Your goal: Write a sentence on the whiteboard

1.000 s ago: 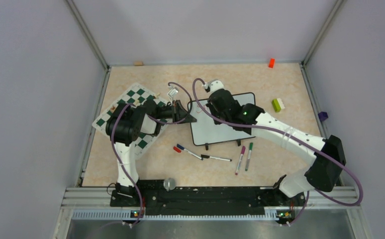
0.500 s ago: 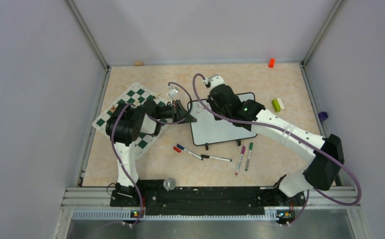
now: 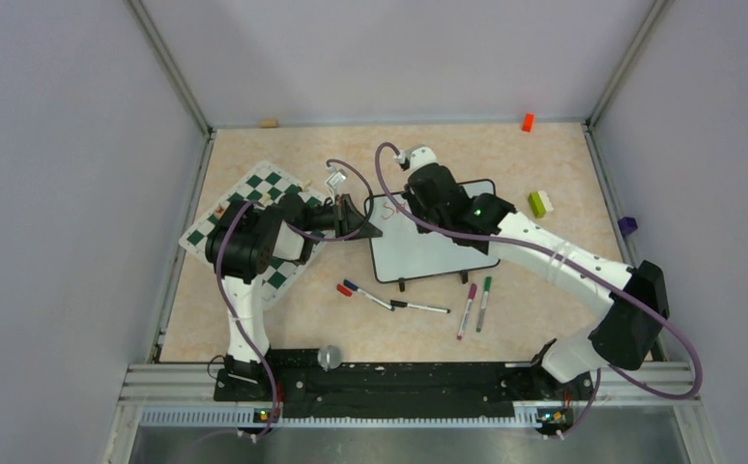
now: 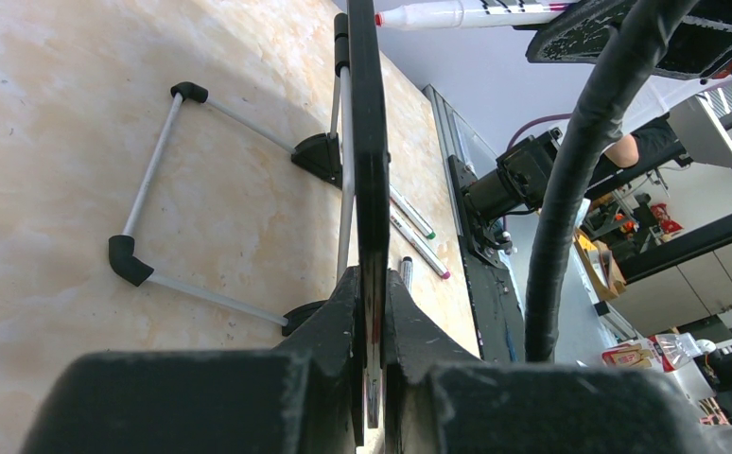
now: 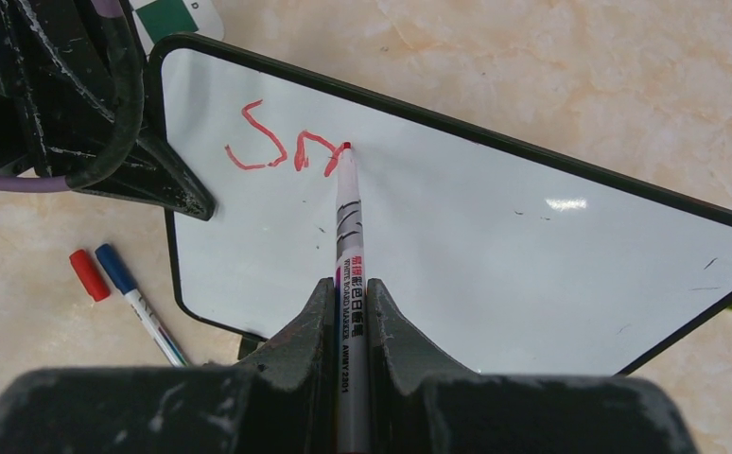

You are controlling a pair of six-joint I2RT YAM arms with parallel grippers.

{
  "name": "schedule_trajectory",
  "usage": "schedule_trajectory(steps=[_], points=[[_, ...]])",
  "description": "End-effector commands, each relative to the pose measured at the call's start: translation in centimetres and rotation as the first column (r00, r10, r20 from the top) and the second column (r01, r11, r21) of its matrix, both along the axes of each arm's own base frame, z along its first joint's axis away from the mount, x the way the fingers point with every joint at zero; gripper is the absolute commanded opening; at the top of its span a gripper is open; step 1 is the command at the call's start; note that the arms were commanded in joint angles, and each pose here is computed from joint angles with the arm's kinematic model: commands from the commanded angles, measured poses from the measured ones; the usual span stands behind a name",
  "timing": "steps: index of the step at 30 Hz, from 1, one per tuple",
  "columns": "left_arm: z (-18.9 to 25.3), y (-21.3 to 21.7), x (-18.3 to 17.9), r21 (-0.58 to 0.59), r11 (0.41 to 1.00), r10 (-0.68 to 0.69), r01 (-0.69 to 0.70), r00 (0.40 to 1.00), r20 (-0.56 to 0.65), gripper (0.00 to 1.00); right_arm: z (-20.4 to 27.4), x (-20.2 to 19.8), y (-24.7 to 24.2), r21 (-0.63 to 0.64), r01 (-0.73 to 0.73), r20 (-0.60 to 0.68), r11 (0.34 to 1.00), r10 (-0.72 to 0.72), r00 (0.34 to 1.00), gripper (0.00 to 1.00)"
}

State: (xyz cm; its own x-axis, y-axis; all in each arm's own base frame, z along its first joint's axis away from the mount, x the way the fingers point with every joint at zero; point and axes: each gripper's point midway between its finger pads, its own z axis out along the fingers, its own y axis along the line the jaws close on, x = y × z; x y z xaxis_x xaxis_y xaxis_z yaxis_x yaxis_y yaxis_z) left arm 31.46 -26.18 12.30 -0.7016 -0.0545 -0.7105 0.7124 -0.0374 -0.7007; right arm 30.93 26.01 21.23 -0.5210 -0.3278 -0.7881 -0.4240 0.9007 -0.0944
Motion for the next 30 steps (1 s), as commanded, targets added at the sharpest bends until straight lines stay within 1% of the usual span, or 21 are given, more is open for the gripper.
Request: schedule_trajectory(steps=[1, 13, 20, 25, 30], points=[[0.8, 0.0, -1.4, 0.001, 0.997, -0.079, 0.079, 0.994, 0.073, 0.00, 1.4, 1.1, -2.2, -0.010, 0.072, 0.056, 0.997, -0.072, 0.996, 0.00], [0.8, 0.0, -1.3, 0.001, 0.997, -0.077, 0.078, 0.994, 0.075, 0.00, -0.1, -0.6, -2.7, -0.009, 0.045, -0.005, 0.999, -0.045, 0.999, 0.00], [0.8, 0.0, -1.4, 0.001, 0.997, -0.076, 0.076, 0.994, 0.075, 0.00, -0.2, -1.3, -2.8, 0.004, 0.036, -0.021, 0.999, -0.036, 0.999, 0.00], [0.8, 0.0, -1.4, 0.001, 0.997, -0.076, 0.076, 0.994, 0.075, 0.00, 0.5, -1.3, -2.4, 0.032, 0.025, -0.019, 0.999, -0.025, 1.000, 0.00], [0.8, 0.0, -1.4, 0.001, 0.997, -0.078, 0.078, 0.994, 0.073, 0.00, 3.2, -1.2, -2.0, 0.093, 0.014, 0.028, 0.996, -0.017, 0.999, 0.00]])
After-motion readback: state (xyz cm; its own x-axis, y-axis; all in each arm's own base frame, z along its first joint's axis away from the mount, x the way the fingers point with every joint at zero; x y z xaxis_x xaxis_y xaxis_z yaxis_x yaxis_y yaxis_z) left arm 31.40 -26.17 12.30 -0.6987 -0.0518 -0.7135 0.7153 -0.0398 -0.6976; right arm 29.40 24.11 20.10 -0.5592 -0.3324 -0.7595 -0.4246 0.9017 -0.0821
